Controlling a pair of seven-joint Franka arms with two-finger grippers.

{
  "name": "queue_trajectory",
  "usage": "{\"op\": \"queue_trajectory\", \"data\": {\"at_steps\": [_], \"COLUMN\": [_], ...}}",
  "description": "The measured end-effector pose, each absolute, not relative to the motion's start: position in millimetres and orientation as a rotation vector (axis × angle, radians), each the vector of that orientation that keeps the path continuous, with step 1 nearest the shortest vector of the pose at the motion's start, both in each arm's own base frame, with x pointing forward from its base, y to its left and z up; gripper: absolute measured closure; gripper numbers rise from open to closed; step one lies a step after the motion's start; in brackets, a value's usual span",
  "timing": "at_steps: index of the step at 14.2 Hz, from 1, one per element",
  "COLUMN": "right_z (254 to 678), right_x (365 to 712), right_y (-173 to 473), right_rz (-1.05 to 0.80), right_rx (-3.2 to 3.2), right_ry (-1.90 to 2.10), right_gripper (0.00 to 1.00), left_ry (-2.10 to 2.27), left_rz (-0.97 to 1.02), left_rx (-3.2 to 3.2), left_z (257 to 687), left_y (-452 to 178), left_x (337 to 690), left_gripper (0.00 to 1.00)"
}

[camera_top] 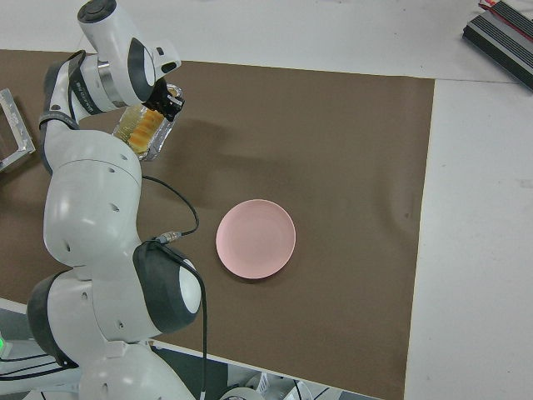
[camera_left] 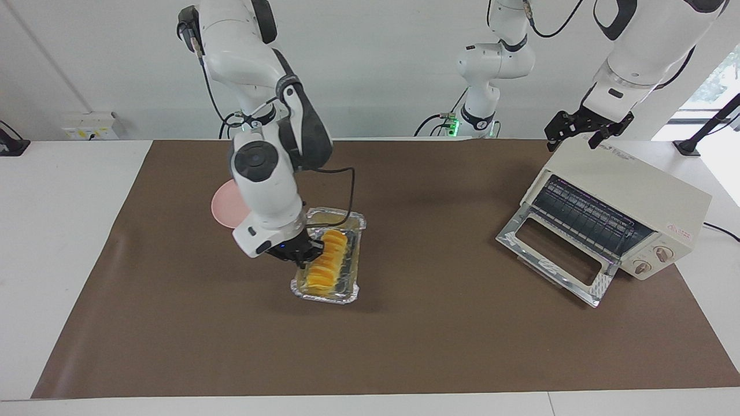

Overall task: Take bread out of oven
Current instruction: 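Drag the foil tray with the right gripper toward the pink plate, then grasp the orange bread rolls in the tray with the right gripper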

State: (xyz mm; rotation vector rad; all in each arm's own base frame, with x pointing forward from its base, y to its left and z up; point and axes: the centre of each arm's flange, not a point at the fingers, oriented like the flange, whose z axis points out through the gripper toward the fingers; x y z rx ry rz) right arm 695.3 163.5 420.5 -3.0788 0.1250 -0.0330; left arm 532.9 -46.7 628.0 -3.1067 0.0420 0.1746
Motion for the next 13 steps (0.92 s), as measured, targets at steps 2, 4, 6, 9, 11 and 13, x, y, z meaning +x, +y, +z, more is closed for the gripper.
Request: {"op": "queue_trajectory", "data": {"at_steps": [2,4,6,9,11,13], "right_z": [415.5,402.2,380.7,345.7,333.0,330.0], "right_x": [706.1,710.6,715.0,717.8,717.4,718.2], "right_y": [106.9,71.9,42.3,16.9,5.0,1.3], "right_rz": [-0.031,-0.035,-0.051,-0.072,-0.083,-0.105], "right_rx": [-3.072,-3.073,-3.075,-3.077,-3.077,-3.067], "right_ry": [0.064,0.026,-0.013,-0.056,-0.070,-0.063], "right_gripper": [0.98,0.98,0.98,0.98,0.98,0.98], "left_ry": [0.042,0.042,0.042,0.042,0.042,0.042], "left_rz": [0.175,0.175,0.175,0.175,0.175,0.175], "left_rx": [-3.107,-3.107,-3.107,-3.107,-3.107,-3.107], "left_z": [628.0,628.0,628.0,627.9,628.0,628.0], "left_y": [-46.7,-46.6,-46.6,-46.6,-46.6,-46.6], "left_x": [532.9,532.9,532.9,532.9,532.9,532.9], "left_gripper": [0.00,0.00,0.00,0.00,0.00,0.00]}}
